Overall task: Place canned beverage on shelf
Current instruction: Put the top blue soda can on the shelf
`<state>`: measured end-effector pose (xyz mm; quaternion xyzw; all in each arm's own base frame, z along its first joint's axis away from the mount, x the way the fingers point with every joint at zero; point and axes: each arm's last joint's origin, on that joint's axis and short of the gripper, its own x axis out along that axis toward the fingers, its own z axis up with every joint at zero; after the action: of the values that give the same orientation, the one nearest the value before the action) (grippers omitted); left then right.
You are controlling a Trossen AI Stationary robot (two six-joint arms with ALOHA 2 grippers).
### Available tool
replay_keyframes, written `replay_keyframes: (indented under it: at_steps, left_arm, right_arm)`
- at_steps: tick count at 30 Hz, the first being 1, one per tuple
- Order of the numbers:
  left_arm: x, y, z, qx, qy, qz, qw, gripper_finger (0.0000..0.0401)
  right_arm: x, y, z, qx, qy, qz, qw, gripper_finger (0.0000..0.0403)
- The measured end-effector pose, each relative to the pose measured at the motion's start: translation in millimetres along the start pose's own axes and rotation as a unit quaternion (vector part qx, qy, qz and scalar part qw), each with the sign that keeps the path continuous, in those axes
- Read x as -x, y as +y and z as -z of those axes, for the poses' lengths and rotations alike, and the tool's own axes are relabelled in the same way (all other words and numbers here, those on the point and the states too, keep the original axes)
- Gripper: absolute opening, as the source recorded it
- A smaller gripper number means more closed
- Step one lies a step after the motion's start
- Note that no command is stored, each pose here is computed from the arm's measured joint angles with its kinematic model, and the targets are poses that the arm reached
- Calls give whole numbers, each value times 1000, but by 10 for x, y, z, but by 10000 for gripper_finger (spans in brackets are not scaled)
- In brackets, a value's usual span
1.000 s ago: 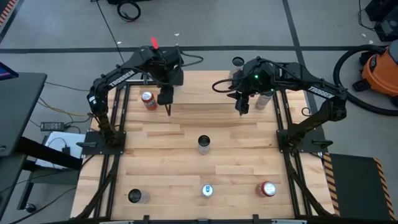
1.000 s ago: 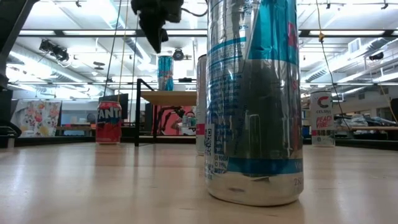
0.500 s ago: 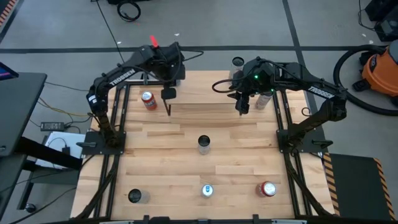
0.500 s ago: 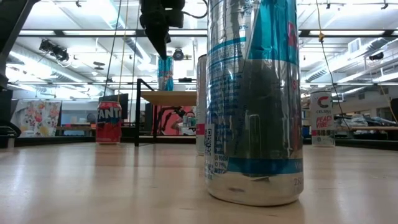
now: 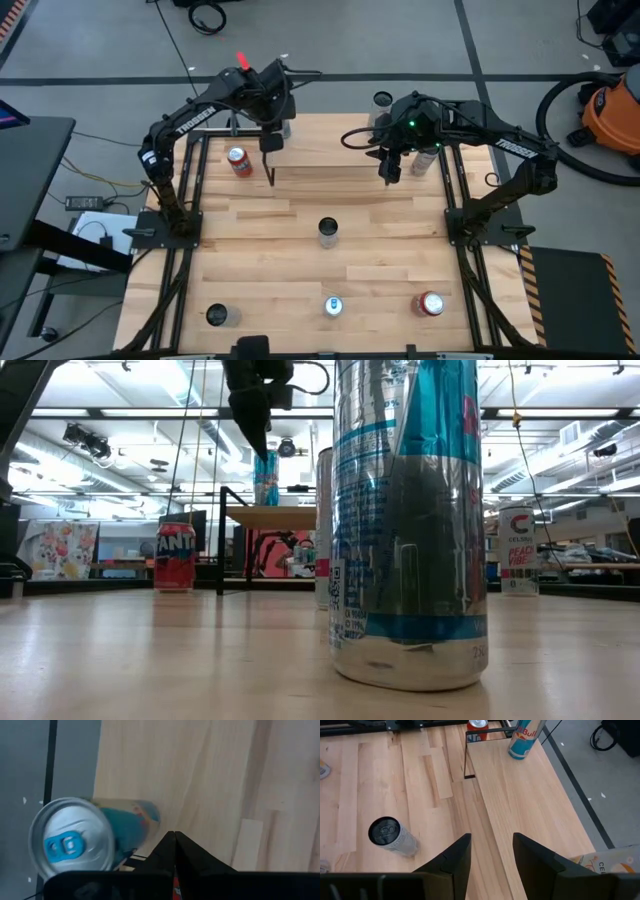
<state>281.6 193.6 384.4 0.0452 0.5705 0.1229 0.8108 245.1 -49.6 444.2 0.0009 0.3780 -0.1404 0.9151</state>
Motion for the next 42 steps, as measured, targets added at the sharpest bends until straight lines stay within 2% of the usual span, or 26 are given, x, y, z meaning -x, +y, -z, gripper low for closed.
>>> replay_keyframes:
  at_steps: [28,42]
  left_arm:
    - [-5,238,121,45,8,-29,999,8]
    - [-3,270,147,57,14,-35,998,8]
  right_arm:
    - [0,0,-1,0,0,0,1000,154]
    - [0,0,-1,0,-1,0,1000,154]
